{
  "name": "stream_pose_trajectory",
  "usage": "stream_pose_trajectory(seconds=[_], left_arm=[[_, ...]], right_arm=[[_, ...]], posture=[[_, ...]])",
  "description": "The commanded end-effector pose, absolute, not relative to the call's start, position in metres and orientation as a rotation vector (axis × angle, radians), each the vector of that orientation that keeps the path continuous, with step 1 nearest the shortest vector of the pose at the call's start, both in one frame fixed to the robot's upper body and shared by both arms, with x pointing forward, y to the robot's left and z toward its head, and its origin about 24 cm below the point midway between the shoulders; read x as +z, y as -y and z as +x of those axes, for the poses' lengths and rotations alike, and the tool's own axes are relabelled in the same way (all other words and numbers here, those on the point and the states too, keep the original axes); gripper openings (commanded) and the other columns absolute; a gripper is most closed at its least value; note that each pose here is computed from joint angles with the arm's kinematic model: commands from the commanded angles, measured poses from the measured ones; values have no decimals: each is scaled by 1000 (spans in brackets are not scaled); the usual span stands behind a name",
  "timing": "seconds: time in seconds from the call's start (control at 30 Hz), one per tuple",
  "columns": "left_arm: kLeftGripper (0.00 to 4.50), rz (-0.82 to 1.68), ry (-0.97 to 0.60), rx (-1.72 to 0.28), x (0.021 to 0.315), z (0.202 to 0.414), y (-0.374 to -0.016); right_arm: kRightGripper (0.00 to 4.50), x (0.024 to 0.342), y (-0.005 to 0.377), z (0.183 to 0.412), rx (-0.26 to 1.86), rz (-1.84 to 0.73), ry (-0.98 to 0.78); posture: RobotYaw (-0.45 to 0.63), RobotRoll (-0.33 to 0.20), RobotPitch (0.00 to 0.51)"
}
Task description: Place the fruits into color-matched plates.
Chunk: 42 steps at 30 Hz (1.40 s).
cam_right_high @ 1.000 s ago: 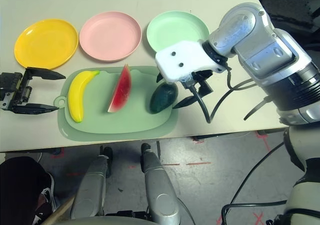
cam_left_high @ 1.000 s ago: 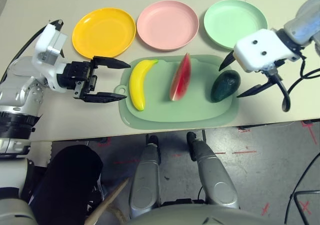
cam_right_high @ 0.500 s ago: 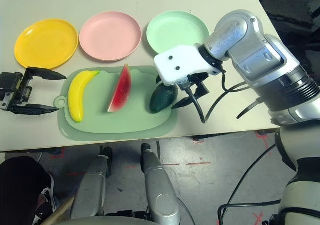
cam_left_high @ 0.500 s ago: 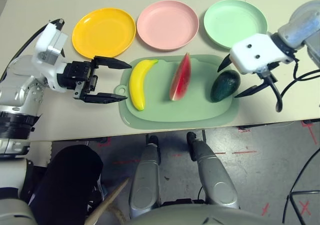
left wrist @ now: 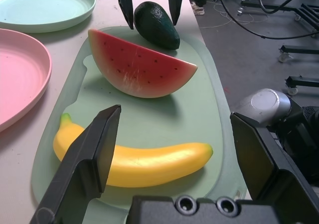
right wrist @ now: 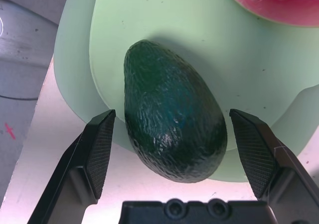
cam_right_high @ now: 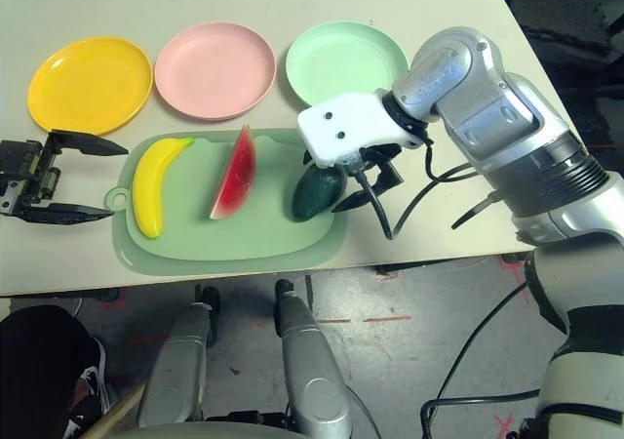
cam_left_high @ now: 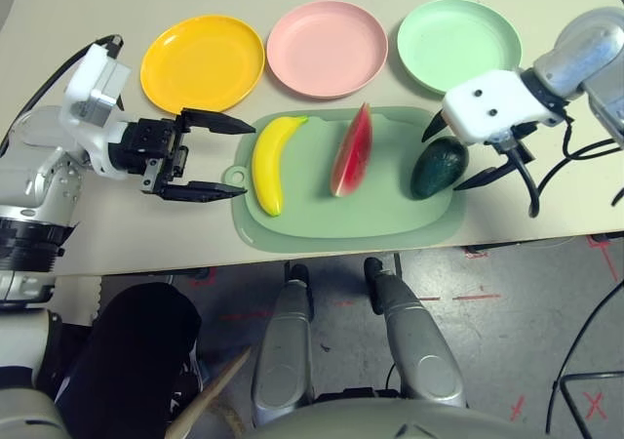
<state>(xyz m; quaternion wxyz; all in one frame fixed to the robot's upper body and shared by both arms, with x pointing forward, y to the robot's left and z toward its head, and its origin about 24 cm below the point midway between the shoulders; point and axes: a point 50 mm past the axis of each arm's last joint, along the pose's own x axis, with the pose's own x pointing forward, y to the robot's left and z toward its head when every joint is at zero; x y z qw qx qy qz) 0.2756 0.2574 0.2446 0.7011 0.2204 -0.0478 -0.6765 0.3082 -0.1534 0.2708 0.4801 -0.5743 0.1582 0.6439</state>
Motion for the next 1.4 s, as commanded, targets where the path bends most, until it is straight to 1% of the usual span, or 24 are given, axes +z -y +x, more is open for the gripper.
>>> stream_pose_trajectory(seconds=[0.03,0.27,0.37,0.4,0.47,0.5,0.8,0.9,1.07,1.17,1.3,1.4], left_arm=[[4470,507,87,-1519,245,272,-259],[4470,507,83,-1523,245,272,-258],[4500,508,80,-1521,245,272,-258],[4500,509,79,-1519,244,272,-259],[4500,511,77,-1516,244,272,-260],[4500,511,76,-1515,244,272,-260],[4500,510,76,-1513,244,273,-260],[4500,509,78,-1512,245,274,-260],[4500,480,110,-1510,247,275,-259],[4500,433,153,-1519,250,275,-256],[4500,411,164,-1499,255,276,-253],[4500,409,149,-1485,256,277,-249]], right_arm=[[4500,268,153,306,1584,-1410,-384],[4500,265,154,307,1579,-1406,-394],[4080,265,154,307,1573,-1400,-399],[3848,265,154,307,1572,-1398,-400],[3141,265,154,307,1572,-1395,-401],[3088,265,154,307,1571,-1393,-402],[3088,269,156,309,1551,-1387,-407],[3088,275,155,309,1550,-1353,-398],[3088,306,150,311,1509,-1283,-351],[3088,330,158,322,1400,-1288,-342],[3088,360,167,338,1252,-1299,-323],[3088,369,174,350,1170,-1289,-334]], posture=[[-83,0,410],[-83,0,408],[-82,0,409],[-82,0,409],[-83,0,409],[-83,0,409],[-89,0,410],[-91,0,410],[-96,0,410],[-100,0,410],[-106,0,410],[-107,0,409]])
